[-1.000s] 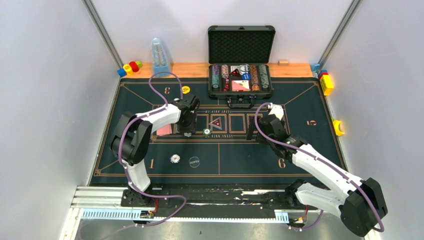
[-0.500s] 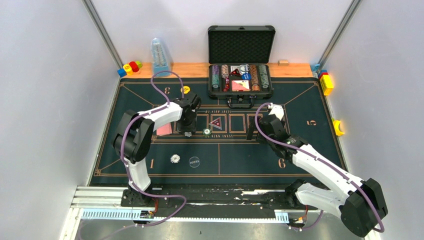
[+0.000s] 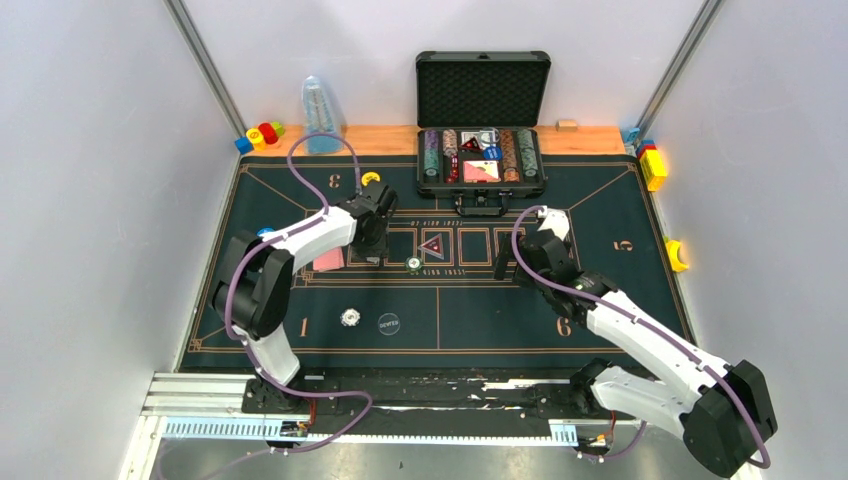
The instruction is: Distribute texas hold em gaming equipment
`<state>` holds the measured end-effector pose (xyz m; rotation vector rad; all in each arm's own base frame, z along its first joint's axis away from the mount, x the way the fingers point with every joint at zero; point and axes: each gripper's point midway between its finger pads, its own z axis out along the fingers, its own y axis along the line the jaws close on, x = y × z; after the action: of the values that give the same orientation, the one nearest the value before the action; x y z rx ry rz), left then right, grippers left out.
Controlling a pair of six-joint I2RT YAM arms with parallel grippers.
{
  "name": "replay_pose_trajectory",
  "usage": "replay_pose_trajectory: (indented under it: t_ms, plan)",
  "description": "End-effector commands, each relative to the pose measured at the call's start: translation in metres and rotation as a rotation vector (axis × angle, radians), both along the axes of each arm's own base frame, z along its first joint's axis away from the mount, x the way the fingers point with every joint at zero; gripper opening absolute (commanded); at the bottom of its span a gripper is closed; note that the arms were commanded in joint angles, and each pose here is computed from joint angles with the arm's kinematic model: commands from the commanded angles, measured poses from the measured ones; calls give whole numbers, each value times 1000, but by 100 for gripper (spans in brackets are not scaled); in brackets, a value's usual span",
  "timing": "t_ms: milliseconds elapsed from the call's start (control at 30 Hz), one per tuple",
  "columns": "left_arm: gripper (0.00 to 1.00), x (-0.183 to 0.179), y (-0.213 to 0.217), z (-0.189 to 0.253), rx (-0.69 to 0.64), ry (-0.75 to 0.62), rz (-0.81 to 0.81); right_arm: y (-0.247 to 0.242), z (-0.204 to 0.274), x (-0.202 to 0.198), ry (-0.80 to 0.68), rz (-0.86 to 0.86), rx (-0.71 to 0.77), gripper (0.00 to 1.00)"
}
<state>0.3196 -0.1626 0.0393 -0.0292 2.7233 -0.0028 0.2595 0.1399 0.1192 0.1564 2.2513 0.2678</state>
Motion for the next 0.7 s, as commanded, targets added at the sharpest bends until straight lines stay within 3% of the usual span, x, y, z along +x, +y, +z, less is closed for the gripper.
replay_pose_trajectory:
  t_ms: [0,333,667]
  plan:
    - [26,35,6,39,-20,-149,67,2,11,5,-50,2,20,100]
    - [26,123,59,67,-19,-249,176,-2,10,7,-55,-13,7,100]
    - [27,181,75,50,-41,-232,197,-5,3,10,-42,-30,-26,100]
